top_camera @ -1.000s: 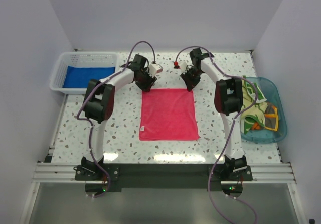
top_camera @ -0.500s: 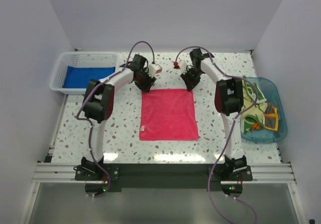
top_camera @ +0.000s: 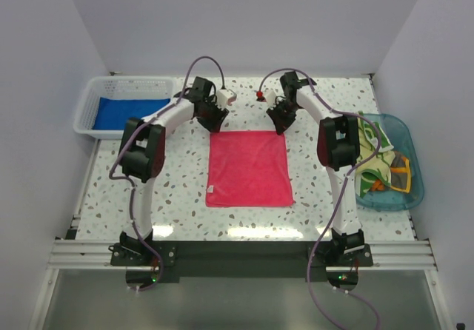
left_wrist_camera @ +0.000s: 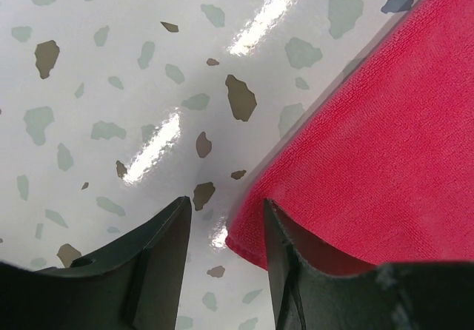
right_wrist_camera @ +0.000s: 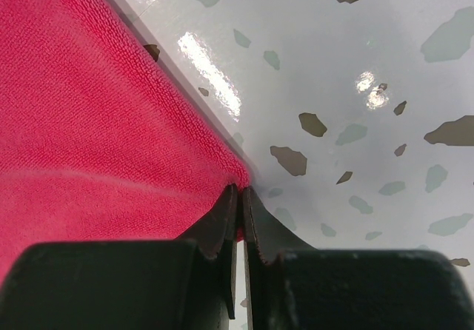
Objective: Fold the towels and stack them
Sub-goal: Fold the towel
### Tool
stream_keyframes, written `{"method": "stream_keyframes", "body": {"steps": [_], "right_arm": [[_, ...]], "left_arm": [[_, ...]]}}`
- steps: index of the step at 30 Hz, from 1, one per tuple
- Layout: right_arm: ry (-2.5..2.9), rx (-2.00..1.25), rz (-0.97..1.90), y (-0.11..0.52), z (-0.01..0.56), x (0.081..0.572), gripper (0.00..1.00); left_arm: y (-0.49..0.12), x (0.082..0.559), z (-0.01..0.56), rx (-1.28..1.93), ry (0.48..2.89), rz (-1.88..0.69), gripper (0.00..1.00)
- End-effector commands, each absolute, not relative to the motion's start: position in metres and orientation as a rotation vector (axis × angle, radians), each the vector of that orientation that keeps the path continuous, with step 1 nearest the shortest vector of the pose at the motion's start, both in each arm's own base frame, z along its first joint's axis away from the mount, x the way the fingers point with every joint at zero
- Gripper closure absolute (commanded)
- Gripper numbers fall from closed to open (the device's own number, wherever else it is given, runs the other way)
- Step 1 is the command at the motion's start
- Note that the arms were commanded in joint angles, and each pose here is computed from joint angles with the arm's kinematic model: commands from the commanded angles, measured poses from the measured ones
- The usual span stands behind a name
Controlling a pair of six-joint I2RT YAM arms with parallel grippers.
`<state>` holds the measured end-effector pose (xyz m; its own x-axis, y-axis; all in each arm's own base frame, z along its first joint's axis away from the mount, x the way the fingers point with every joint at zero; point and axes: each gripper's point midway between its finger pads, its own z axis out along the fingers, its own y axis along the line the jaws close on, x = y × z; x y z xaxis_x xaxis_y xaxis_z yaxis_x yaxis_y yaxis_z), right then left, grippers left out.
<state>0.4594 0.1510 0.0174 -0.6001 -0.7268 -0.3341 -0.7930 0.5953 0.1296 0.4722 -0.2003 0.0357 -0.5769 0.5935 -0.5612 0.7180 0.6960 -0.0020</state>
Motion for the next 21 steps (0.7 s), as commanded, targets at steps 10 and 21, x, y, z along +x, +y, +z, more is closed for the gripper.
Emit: {"method": "stream_keyframes", "body": {"steps": [10, 21], "right_arm": [[2.682, -1.276, 0.347, 0.136, -0.003, 0.44, 1.0], [2.683, -1.276, 0.347, 0.136, -0.006, 0.44, 1.0]], "left_arm": [[-0.193, 0.468, 0.047, 1.023, 2.368, -0.32, 0.52], [-0.183, 0.46, 0.012, 1.039, 2.467, -0.276, 0.55]]}}
